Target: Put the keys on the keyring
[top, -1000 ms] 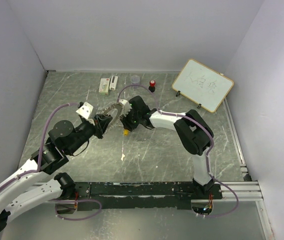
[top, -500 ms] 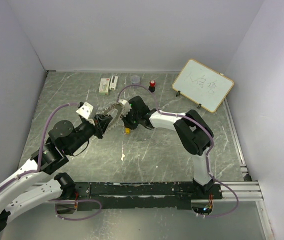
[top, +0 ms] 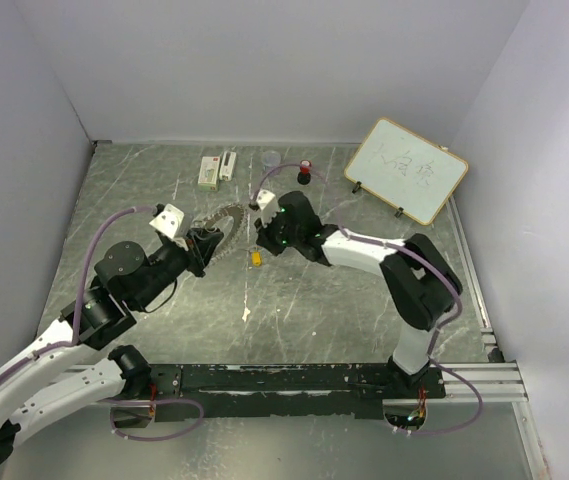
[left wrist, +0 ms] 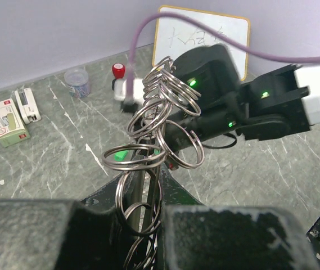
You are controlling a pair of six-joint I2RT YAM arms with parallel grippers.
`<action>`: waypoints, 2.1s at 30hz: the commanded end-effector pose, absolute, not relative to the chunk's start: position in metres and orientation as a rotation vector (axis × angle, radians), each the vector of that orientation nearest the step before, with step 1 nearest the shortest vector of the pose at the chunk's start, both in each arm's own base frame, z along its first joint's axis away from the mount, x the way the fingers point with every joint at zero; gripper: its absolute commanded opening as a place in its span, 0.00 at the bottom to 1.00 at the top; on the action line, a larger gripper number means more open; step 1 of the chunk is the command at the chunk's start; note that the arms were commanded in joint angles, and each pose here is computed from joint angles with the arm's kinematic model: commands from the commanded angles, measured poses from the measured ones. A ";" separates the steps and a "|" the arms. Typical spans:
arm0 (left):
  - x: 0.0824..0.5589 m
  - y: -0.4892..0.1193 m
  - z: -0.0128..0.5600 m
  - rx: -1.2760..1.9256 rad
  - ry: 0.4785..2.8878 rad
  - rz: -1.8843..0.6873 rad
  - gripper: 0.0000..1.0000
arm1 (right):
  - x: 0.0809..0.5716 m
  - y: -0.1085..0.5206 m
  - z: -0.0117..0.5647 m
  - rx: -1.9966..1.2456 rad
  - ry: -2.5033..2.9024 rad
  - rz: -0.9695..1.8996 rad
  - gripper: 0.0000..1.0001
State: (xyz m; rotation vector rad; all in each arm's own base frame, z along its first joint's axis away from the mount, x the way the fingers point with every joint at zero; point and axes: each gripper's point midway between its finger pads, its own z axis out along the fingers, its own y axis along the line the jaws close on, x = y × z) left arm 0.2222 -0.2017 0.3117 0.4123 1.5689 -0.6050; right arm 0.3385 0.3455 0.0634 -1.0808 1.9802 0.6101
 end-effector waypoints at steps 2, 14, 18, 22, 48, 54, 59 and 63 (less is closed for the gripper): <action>0.223 -0.196 0.340 0.354 1.493 -0.626 0.07 | 0.353 0.345 0.122 -0.950 1.835 0.694 0.09; 0.222 -0.193 0.345 0.349 1.485 -0.621 0.07 | 0.415 0.329 0.065 -0.744 2.155 0.552 0.46; 0.222 -0.194 0.341 0.350 1.492 -0.624 0.07 | 0.427 0.316 0.050 -0.736 2.185 0.469 0.46; 0.223 -0.197 0.338 0.354 1.496 -0.628 0.07 | 0.433 0.305 0.039 -0.721 2.205 0.447 0.47; 0.229 -0.208 0.339 0.384 1.509 -0.633 0.07 | 0.423 0.296 0.018 -0.762 2.198 0.813 0.48; 0.230 -0.209 0.339 0.385 1.511 -0.633 0.07 | 0.422 0.297 0.012 -0.760 2.209 0.822 0.46; 0.229 -0.208 0.337 0.383 1.513 -0.633 0.07 | 0.419 0.295 0.008 -0.763 2.220 0.819 0.33; 0.229 -0.207 0.337 0.380 1.515 -0.631 0.07 | 0.418 0.293 0.005 -0.755 2.231 0.812 0.22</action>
